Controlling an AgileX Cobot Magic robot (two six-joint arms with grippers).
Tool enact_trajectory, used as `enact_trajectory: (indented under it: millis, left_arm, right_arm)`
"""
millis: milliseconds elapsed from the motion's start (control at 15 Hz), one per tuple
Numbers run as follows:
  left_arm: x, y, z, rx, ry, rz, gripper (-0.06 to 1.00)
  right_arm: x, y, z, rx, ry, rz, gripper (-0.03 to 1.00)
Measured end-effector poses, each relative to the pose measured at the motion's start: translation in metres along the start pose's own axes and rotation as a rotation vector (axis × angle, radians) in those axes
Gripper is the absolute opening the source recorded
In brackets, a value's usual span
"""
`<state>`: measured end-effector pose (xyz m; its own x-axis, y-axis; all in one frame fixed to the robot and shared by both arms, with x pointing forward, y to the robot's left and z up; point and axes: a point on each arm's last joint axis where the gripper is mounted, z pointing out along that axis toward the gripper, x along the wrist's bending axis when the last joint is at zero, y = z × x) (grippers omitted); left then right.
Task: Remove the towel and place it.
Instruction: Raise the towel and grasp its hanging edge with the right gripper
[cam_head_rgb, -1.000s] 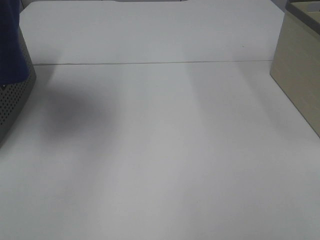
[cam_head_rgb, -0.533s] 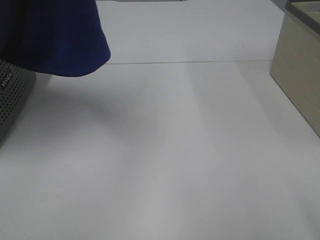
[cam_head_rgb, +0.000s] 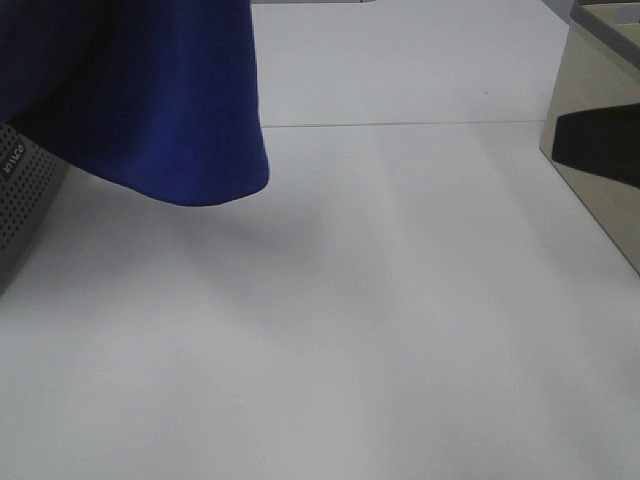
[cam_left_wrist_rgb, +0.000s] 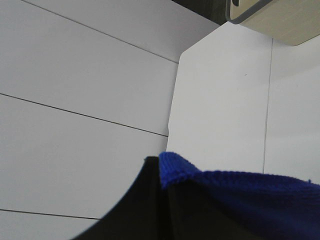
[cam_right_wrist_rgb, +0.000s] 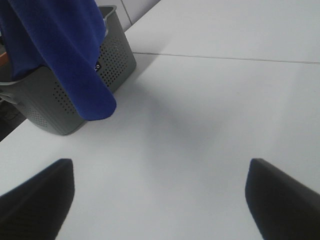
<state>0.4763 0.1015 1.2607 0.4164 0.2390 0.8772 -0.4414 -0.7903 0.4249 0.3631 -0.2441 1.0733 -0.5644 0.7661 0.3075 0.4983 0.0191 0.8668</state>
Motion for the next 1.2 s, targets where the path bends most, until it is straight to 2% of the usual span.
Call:
enact_trajectory:
  millis: [267,333,467,667,800,933,1200]
  left_arm:
    - [-0.005,0.008,-0.001,-0.040,-0.026,-0.035,0.00]
    - [-0.005,0.009,-0.001,-0.049,-0.033,-0.053,0.00]
    - [-0.005,0.009,-0.001,-0.052,-0.031,-0.055,0.00]
    - [-0.004,0.011,-0.001,-0.065,-0.016,-0.058,0.00]
    - [-0.004,0.011,-0.001,-0.065,-0.016,-0.058,0.00]
    - [-0.004,0.011,-0.001,-0.065,-0.016,-0.058,0.00]
    - [-0.004,0.011,-0.001,-0.066,-0.018,-0.062,0.00]
  right_arm:
    - [-0.023,0.011,0.034,-0.065,0.102,-0.026,0.88]
    - [-0.031,0.015,0.049,-0.122,0.185,-0.019,0.87]
    - [-0.038,0.015,0.061,-0.146,0.236,-0.004,0.87]
    - [-0.029,0.002,0.093,-0.062,0.314,-0.085,0.87]
    - [-0.018,-0.002,0.117,0.022,0.307,-0.147,0.87]
    - [-0.011,0.004,0.136,0.051,0.297,-0.192,0.87]
    - [0.002,0.011,0.175,0.090,0.368,-0.249,0.87]
